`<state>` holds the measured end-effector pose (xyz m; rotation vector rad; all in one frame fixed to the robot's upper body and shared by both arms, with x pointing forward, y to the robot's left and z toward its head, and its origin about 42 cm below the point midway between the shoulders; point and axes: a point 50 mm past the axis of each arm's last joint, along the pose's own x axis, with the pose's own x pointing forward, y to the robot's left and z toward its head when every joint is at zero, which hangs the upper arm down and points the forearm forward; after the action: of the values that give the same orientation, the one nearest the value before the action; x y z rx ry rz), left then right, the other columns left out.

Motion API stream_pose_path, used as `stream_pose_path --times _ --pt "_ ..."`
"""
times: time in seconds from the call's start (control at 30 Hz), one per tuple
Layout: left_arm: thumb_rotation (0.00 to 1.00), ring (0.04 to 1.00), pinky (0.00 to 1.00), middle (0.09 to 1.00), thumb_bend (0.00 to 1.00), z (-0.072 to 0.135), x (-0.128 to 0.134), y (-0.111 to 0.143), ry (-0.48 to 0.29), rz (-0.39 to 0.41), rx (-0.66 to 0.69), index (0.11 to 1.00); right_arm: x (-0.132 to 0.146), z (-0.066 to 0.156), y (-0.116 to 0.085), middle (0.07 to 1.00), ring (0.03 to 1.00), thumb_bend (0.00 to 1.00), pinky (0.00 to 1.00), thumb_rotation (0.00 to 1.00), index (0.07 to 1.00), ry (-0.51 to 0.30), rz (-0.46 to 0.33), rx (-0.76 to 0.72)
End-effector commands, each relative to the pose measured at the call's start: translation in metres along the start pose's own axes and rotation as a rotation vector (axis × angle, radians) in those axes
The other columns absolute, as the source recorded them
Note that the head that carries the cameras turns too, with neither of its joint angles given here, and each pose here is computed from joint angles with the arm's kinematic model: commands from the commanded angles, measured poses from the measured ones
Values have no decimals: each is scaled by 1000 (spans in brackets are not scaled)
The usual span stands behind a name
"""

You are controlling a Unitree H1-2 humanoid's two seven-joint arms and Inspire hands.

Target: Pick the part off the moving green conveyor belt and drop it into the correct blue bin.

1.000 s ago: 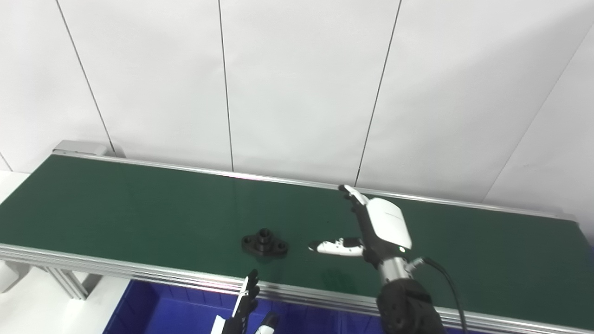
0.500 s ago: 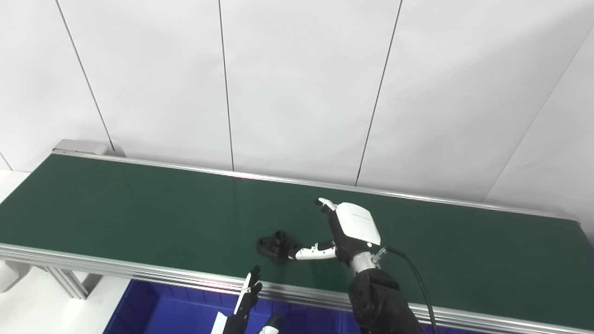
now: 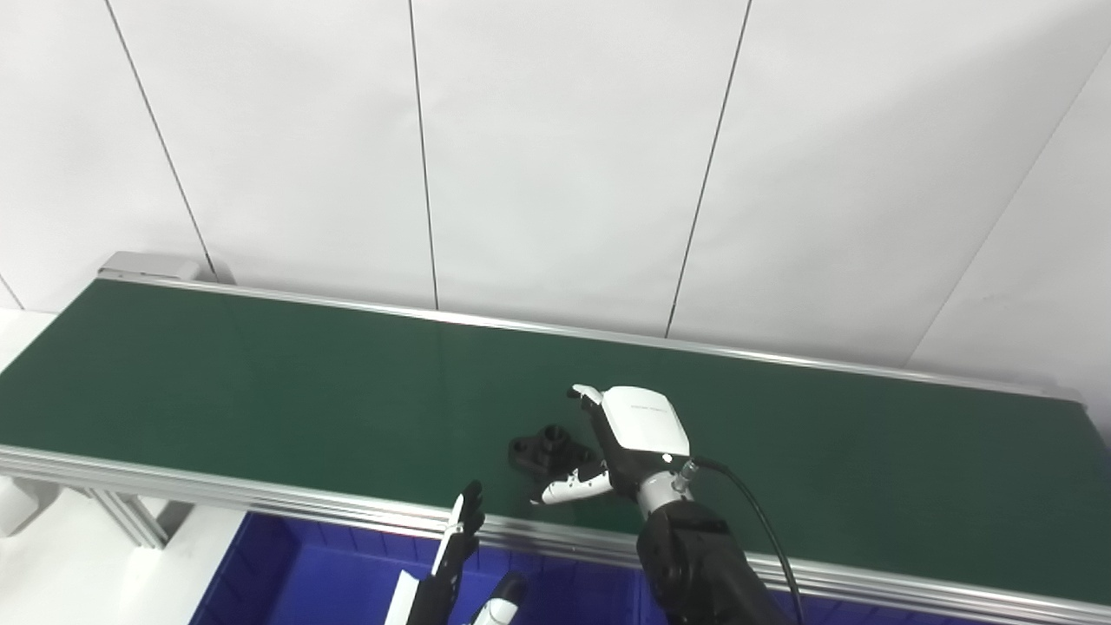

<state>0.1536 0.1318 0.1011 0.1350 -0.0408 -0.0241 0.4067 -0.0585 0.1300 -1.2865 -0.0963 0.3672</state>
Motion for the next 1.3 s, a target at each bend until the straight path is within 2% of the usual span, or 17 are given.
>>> stream_pose_path --times 0.0,0.03,0.07,0.1,0.13,0.17,0.23,0.33,0.5,0.53,0.57,0.63,0.73,0.8,0.9,1.03,1.27 --pt "833 968 960 1000 413 29 2 -41 -51 -2 -122 1000 10 17 -23 767 408 938 290 482 838 -42 -65 -7" --pt "831 966 958 1000 411 29 1 -41 -51 -2 -121 1000 10 17 -22 678 372 930 260 473 825 -44 -64 -7" --pt "831 966 957 1000 411 30 1 -42 -53 -1 -118 1000 11 19 -21 674 370 929 258 472 825 -48 -67 -5" --pt "836 964 956 1000 411 30 1 -42 -54 0 -117 1000 11 21 -20 531 309 895 216 450 802 -52 -70 -4" --pt "839 964 955 1000 411 30 0 -43 -53 -1 -119 1000 11 22 -18 458 277 877 194 439 791 -56 -70 2" --pt "842 966 964 1000 415 31 0 -43 -53 0 -121 1000 12 24 -17 353 225 793 159 389 747 -58 -71 8" --pt "842 967 969 1000 416 31 0 -44 -55 1 -125 1000 12 25 -14 287 185 666 132 317 650 -63 -73 13" --pt "850 966 968 1000 415 32 -1 -44 -57 0 -124 1000 12 23 -11 274 178 520 125 170 501 -57 -67 -12" --pt "851 964 971 1000 409 32 -1 -44 -62 4 -123 1000 10 12 -3 284 186 507 129 132 490 -16 -38 -49" --pt "855 962 968 1000 410 32 -1 -44 -61 4 -121 1000 9 10 -2 299 199 507 140 126 490 -12 -34 -55" --pt "861 960 967 1000 415 32 -1 -44 -59 5 -117 1000 9 7 0 414 207 520 148 41 486 -6 -32 -64" --pt "867 958 965 1000 423 32 -2 -43 -57 6 -113 1000 8 3 2 455 207 525 149 10 482 1 -32 -76" --pt "871 960 970 1000 419 32 -2 -42 -54 6 -114 1000 7 -4 3 412 198 520 139 1 494 26 -8 -94" --pt "872 960 972 1000 416 31 -2 -42 -53 5 -115 1000 7 -8 3 458 202 524 139 0 482 41 8 -100" --pt "876 956 968 1000 414 30 -2 -42 -57 5 -109 1000 5 -11 1 401 190 516 129 1 500 57 22 -96" --pt "884 950 952 1000 408 29 -2 -42 -55 7 -100 1000 3 -16 -3 407 196 517 134 3 502 63 29 -82" --pt "921 951 957 1000 412 27 1 -41 -44 5 -110 1000 -7 -16 -18 471 255 520 185 6 488 15 -39 13"
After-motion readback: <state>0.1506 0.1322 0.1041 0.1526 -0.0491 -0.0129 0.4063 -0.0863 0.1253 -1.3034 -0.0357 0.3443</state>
